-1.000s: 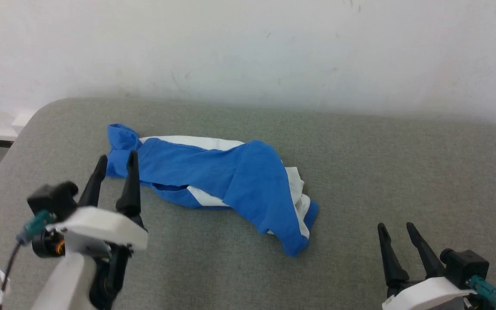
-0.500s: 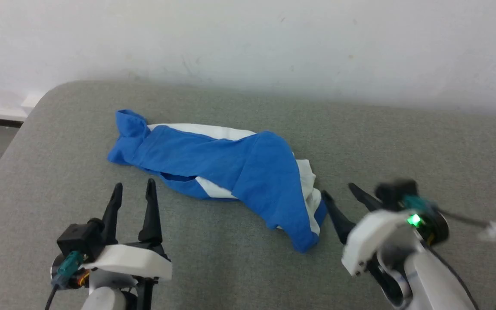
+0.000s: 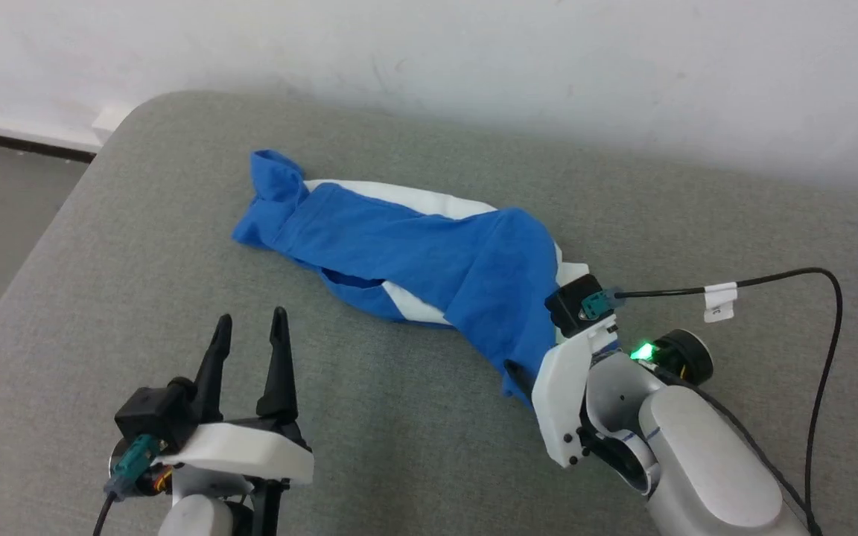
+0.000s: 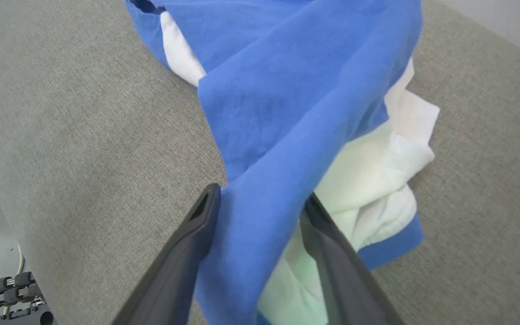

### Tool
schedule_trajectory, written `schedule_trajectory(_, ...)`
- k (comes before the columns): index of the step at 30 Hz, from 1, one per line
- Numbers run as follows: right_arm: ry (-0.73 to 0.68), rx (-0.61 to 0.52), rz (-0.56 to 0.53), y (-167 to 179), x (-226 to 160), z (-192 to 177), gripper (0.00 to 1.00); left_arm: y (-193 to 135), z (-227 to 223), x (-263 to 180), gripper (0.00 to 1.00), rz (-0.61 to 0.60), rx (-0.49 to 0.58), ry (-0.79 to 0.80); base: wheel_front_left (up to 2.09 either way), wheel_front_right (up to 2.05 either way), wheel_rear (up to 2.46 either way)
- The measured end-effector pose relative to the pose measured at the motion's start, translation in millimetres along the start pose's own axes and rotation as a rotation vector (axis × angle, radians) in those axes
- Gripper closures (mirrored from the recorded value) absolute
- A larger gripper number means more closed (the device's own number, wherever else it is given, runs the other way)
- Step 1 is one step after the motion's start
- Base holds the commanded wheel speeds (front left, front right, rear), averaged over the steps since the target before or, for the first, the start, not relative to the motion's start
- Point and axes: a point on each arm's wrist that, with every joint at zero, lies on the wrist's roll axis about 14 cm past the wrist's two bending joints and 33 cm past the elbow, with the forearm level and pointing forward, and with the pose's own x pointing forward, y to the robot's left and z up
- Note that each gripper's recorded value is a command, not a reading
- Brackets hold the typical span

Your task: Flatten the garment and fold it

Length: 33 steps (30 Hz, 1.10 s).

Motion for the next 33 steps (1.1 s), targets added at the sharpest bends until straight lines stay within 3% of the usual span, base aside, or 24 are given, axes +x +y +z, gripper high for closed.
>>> schedule_trajectory(4, -0.100, -0.014, 0.069, 20.6, 1.5, 21.5, 1.00, 5.8, -0.5, -0.7, 0.00, 0.016, 0.006, 0.001, 0.00, 0.00, 0.00)
schedule_trajectory(8, -0.158, -0.070, 0.217, 71.8, -6.2, 37.2, 1.00, 3.2, -0.2, 0.0, 0.00, 0.010, -0.009, -0.004, 0.00, 0.00, 0.00)
schedule_trajectory(11, -0.061, -0.138, 0.349, 119.7, -11.2, 10.7, 1.00, 0.8, -1.5, 0.9, 0.00, -0.001, -0.016, -0.001, 0.00, 0.00, 0.00)
schedule_trajectory(14, 0.130, -0.183, 0.456, 154.3, -19.0, -42.7, 1.00, -0.7, -4.9, 1.9, 0.00, -0.008, -0.020, 0.008, 0.00, 0.00, 0.00)
schedule_trajectory(18, 0.302, -0.189, 0.506, 156.8, -30.5, -88.8, 1.00, -1.3, -10.4, 2.4, 0.00, -0.013, -0.025, 0.025, 0.00, 0.00, 0.00)
schedule_trajectory(19, 0.287, -0.173, 0.498, 152.4, -30.0, -86.1, 0.89, -1.8, -10.8, 2.9, 0.00, -0.016, -0.026, 0.025, 0.00, 0.00, 0.00)
schedule_trajectory(20, 0.253, -0.151, 0.488, 147.7, -28.3, -78.5, 0.13, -1.9, -11.3, 3.1, 0.00, -0.016, -0.026, 0.027, 0.00, 0.00, 0.00)
schedule_trajectory(21, 0.209, -0.127, 0.473, 142.4, -26.2, -67.8, 0.00, -1.7, -11.7, 3.2, 0.00, -0.015, -0.027, 0.028, 0.00, 0.00, 0.00)
schedule_trajectory(24, 0.015, -0.014, 0.404, 117.9, -21.0, -20.4, 0.00, -0.9, -12.9, 2.4, 0.00, -0.013, -0.029, 0.032, 0.00, 0.00, 0.00)
schedule_trajectory(28, -0.285, 0.125, 0.213, 51.0, -27.7, 43.8, 0.00, -1.3, -13.6, 1.8, 0.00, -0.014, -0.032, 0.034, 0.00, 0.00, 0.00)
schedule_trajectory(30, -0.375, 0.183, 0.077, 7.5, -37.4, 51.8, 0.00, -2.5, -14.0, 1.8, 0.00, -0.017, -0.034, 0.035, 0.00, 0.00, 0.00)
schedule_trajectory(33, -0.383, 0.250, -0.111, -45.9, -53.0, 26.5, 0.00, -4.3, -15.4, 1.5, 0.00, -0.023, -0.037, 0.039, 0.00, 0.00, 0.00)
